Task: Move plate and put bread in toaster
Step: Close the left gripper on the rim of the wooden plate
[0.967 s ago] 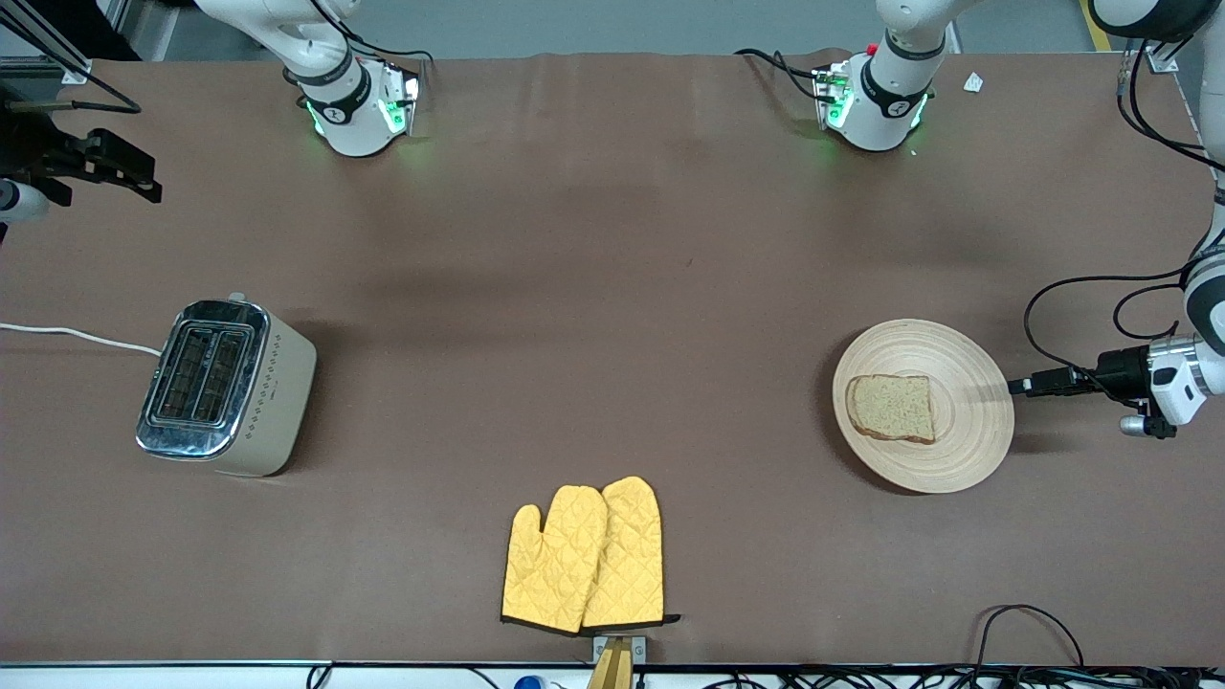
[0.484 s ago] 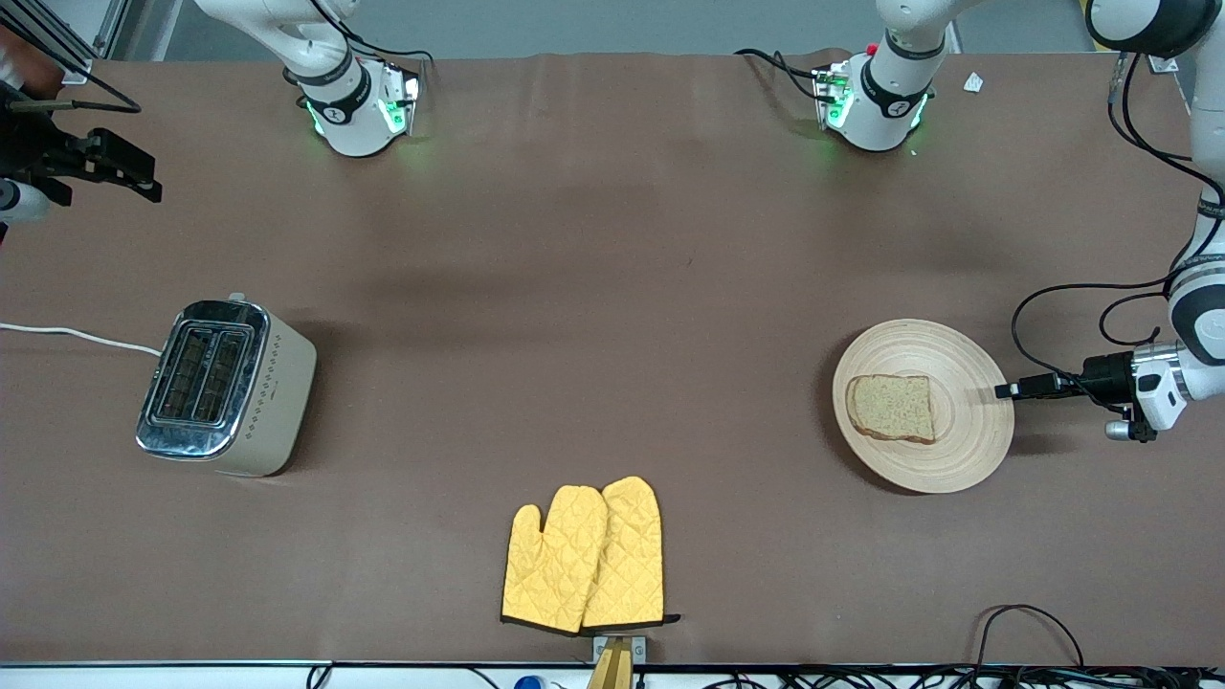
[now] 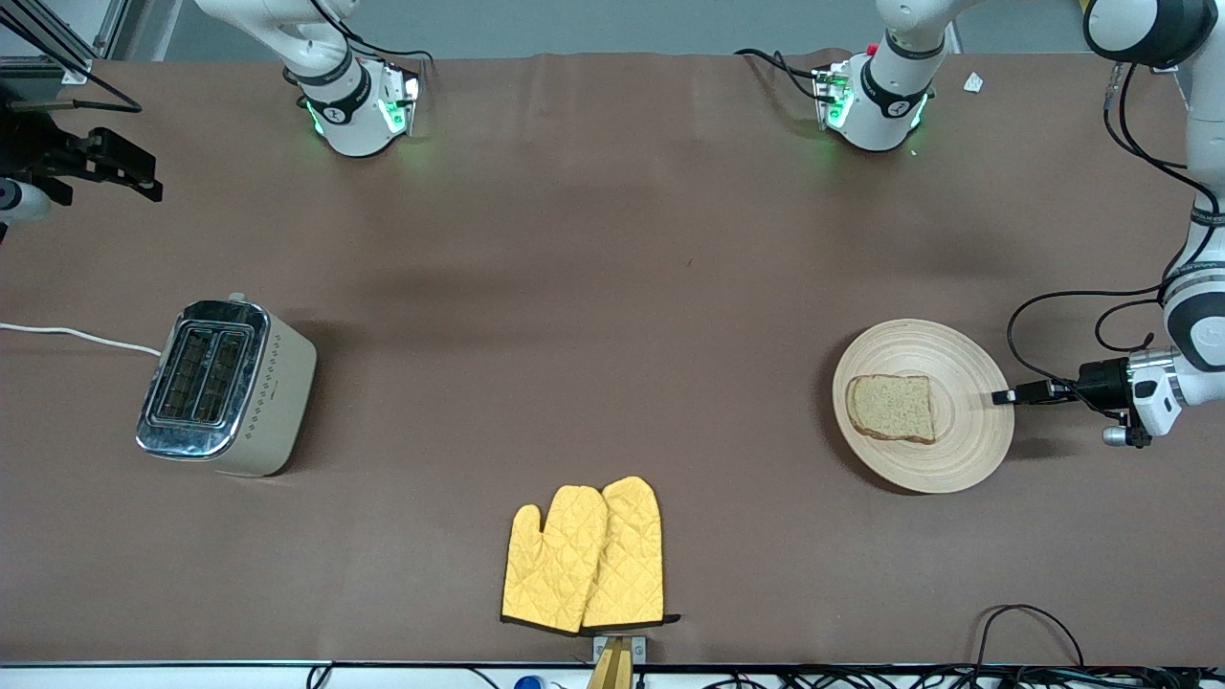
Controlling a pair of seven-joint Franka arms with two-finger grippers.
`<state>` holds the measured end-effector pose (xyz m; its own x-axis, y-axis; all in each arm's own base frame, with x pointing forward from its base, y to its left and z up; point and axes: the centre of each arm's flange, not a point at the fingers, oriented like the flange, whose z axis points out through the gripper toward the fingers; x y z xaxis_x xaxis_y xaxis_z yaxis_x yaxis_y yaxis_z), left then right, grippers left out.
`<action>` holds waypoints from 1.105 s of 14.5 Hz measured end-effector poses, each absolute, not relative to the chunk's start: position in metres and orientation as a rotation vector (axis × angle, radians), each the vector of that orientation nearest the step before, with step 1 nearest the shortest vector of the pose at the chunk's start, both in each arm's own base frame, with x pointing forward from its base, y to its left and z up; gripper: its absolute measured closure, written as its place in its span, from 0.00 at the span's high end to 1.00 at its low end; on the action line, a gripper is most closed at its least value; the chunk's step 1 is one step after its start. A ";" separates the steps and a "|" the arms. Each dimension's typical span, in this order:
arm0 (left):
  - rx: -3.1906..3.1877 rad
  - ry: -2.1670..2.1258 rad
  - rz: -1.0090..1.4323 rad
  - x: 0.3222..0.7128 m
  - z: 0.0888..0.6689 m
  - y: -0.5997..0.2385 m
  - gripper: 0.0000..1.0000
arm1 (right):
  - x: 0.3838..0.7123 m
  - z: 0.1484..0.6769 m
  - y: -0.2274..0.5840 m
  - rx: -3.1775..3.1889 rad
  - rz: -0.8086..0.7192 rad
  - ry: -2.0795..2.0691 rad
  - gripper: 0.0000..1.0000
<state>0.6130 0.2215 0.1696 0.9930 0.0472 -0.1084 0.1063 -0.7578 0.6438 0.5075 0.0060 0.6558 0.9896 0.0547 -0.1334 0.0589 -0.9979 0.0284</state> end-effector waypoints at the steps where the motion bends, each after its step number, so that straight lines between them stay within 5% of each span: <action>1: 2.424 0.113 -0.111 0.613 0.167 0.221 0.39 | 0.507 0.656 0.006 3.101 -0.208 0.089 1.00; 16: 2.336 0.108 -0.076 0.610 0.161 0.224 0.15 | 0.507 0.656 0.008 3.100 -0.211 0.095 1.00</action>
<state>0.6100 0.2239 0.1606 0.9946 0.0551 -0.0883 0.1018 -0.6917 0.7150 0.5071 0.0079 0.6555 0.9889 0.0590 -0.1365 0.0634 -0.9976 0.0282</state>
